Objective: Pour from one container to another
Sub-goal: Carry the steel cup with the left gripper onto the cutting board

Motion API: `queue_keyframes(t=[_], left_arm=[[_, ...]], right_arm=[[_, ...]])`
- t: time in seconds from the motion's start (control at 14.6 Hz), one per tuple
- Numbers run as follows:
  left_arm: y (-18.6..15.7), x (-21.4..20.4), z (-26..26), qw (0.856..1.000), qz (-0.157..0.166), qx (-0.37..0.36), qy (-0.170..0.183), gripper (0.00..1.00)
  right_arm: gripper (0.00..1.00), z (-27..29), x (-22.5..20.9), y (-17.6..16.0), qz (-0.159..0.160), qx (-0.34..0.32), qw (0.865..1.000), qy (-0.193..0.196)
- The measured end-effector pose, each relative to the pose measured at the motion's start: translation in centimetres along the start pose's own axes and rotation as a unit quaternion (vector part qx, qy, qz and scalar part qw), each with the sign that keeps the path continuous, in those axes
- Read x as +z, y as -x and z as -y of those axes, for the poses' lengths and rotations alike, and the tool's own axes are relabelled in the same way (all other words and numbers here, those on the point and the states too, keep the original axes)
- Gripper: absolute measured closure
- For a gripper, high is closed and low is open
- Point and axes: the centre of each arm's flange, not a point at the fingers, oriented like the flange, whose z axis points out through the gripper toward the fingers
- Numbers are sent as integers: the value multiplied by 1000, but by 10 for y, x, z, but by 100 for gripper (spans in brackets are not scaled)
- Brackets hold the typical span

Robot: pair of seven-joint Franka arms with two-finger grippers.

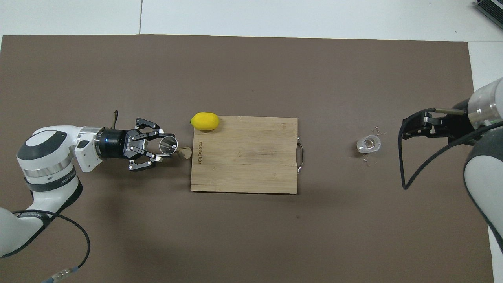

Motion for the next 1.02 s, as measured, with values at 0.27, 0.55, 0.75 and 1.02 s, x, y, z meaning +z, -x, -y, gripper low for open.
queue_keyframes(t=[0.27, 0.55, 0.75, 1.02], left_arm=[[4, 59, -3, 1000, 6, -6, -25, 49], [8, 126, -3, 998, -6, -16, -58, 49], [14, 163, -5, 996, -3, -13, -90, 49], [26, 217, -17, 991, 11, 4, -133, 49]], right_arm=[[0, 0, 0, 0, 0, 0, 1000, 0], [0, 0, 0, 0, 0, 0, 1000, 0], [0, 0, 0, 0, 0, 0, 1000, 0], [0, 0, 0, 0, 0, 0, 1000, 0]])
